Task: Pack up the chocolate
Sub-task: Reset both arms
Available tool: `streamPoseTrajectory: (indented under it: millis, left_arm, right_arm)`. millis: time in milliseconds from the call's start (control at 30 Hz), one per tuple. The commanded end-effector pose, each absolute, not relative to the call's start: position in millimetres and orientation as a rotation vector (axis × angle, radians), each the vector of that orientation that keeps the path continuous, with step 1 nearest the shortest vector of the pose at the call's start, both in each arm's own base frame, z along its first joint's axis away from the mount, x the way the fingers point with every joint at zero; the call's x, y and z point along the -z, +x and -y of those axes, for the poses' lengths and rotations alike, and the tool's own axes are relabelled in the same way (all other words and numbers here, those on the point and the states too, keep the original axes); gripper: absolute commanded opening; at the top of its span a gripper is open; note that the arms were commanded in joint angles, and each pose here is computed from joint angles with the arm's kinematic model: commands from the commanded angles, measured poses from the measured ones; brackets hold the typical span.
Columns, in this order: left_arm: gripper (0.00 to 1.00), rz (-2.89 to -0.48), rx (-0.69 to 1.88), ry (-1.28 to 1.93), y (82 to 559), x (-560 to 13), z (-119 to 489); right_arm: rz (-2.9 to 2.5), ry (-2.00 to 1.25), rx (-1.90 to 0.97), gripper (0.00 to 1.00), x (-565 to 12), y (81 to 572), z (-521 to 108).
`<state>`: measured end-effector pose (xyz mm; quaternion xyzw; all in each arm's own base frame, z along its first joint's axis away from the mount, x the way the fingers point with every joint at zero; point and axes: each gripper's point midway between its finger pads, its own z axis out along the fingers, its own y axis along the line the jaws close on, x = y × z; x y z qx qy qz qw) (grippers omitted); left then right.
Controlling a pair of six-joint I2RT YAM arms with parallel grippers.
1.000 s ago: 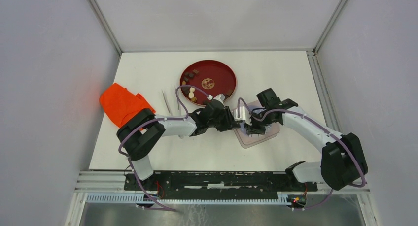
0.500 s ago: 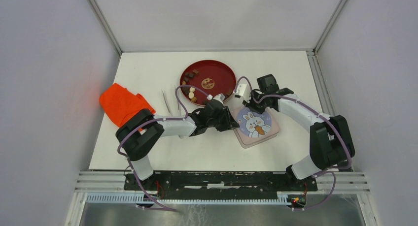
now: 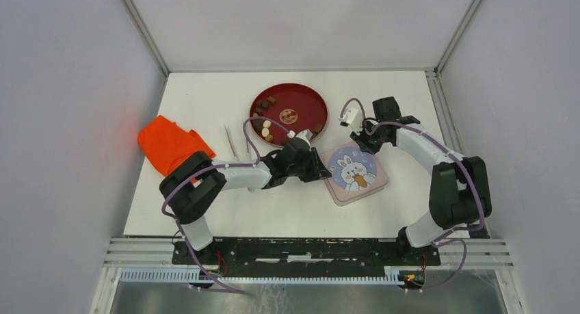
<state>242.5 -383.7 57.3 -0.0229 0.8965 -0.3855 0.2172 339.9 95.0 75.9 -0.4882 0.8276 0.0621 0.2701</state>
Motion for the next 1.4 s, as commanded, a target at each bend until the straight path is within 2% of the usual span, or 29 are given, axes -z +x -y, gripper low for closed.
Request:
streamPoseTrajectory:
  millis: [0,133,267,333,433,533,600,667,700,833,967,1367]
  left_arm:
    - [0.15,-2.695,0.716,0.048,218.8,0.9,328.2]
    - [0.21,-2.645,0.709,0.089,230.7,-24.6,330.1]
    - [0.49,-2.508,0.721,0.166,251.7,-91.5,334.4]
    - [0.57,-2.41,0.736,0.204,261.0,-135.0,335.7]
    - [0.58,-2.263,0.803,0.288,259.4,-197.2,333.8]
    - [0.6,-2.036,0.904,0.41,242.7,-264.7,322.4]
    - [0.76,-1.873,0.93,0.419,229.5,-312.1,300.9]
    - [0.97,-1.735,0.938,0.4,216.5,-356.9,276.1]
    - [0.99,-1.662,0.941,0.388,207.6,-381.7,261.3]
    - [1.0,-1.576,0.932,0.356,191.5,-436.7,232.7]
    - [1.0,-1.587,0.944,0.377,180.9,-456.7,226.3]
    - [1.0,-1.555,1.034,0.32,164.7,-476.4,216.2]
  right_arm:
    - [-2.38,-1.37,-0.25,0.26,-25.7,307.7,-89.0]
    - [-2.277,-1.3,-0.25,0.28,-70.2,325.5,-91.0]
    - [-2.052,-1.227,-0.198,0.33,-180.8,356.8,-92.9]
    - [-1.945,-1.212,-0.188,0.39,-229.5,358.9,-96.5]
    - [-1.816,-1.185,-0.17,0.54,-283.1,351.9,-100.4]
    - [-1.716,-1.104,-0.165,0.8,-327.0,337.6,-102.7]
    - [-1.675,-0.99,-0.154,0.97,-355.7,330.9,-100.2]
    - [-1.631,-0.813,-0.121,0.98,-387.8,326.1,-91.1]
    - [-1.582,-0.732,-0.11,0.98,-407.7,320.6,-87.3]
    - [-1.431,-0.555,-0.07,0.98,-463.3,293.7,-72.7]
    - [-1.402,-0.459,-0.062,0.98,-496.9,276.9,-60.9]
    - [-1.405,-0.448,-0.223,0.98,-507.1,264.5,-79.4]
